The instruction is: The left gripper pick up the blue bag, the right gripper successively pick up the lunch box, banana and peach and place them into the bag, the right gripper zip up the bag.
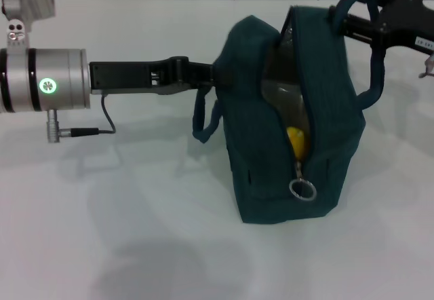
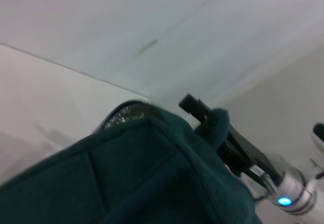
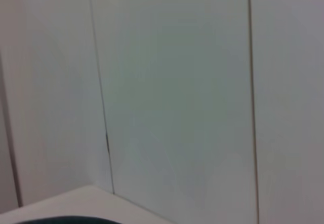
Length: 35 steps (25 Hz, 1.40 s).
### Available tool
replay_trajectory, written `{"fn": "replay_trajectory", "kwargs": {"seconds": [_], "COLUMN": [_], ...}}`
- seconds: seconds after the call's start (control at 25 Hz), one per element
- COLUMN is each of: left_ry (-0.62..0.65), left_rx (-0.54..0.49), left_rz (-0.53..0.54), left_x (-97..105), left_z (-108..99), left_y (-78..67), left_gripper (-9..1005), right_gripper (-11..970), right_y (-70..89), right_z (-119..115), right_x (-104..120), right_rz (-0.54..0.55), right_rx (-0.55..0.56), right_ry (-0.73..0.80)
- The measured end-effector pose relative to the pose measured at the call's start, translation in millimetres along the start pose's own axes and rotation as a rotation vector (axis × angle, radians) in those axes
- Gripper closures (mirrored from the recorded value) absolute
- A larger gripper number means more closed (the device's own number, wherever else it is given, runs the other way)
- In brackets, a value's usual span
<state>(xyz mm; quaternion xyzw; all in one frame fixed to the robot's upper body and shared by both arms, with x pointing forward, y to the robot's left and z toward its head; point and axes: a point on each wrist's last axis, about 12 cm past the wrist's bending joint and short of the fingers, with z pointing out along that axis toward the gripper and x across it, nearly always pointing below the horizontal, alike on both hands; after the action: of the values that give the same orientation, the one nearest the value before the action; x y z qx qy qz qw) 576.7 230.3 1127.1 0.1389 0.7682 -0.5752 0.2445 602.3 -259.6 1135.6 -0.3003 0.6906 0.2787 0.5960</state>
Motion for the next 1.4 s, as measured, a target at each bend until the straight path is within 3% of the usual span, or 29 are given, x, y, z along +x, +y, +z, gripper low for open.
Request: {"fn": "replay_trajectory", "kwargs": {"seconds": [0.2,0.36,0.44,0.64,0.88,1.2,1.4], "left_ry": [-0.032,-0.081,-0.105,-0.086,-0.103,-0.109,-0.108], "left_rx": [-0.032,0.04,0.061,-0.05,-0.057,-0.07,-0.07], "left_rz": [0.007,0.006,0.018,-0.013,-0.008,-0.005,-0.005], "left_x": [-2.8,-8.7,-7.7,2.3,0.2,-1.3,-1.0], "left_z": [-7.1,-6.9,-3.3,1.0,-6.3,-11.2,-10.9], "left_y": [4.5,-3.8,-4.9,13.0,13.3,14.8,14.9], "left_gripper": [933,933,933,933,933,932,932], "right_gripper": [326,328,329,332,335,340,343], "right_y": [2.3,3.4,3.1,-5.6,-6.7,-1.7,-10.2], "right_z": [-0.2,-7.4,-6.7,12.6,10.9,-36.9,-79.4], "right_x": [-7.5,-32.1,-33.8,-10.4,8.0,4.0,-4.9], "right_rz": [0.027,0.039,0.045,0.059,0.068,0.103,0.078], "right_rx": [-0.04,-0.073,-0.068,-0.012,-0.028,-0.095,-0.038], "right_ry": [-0.008,-0.128,-0.139,0.06,0.209,0.13,-0.008]}}
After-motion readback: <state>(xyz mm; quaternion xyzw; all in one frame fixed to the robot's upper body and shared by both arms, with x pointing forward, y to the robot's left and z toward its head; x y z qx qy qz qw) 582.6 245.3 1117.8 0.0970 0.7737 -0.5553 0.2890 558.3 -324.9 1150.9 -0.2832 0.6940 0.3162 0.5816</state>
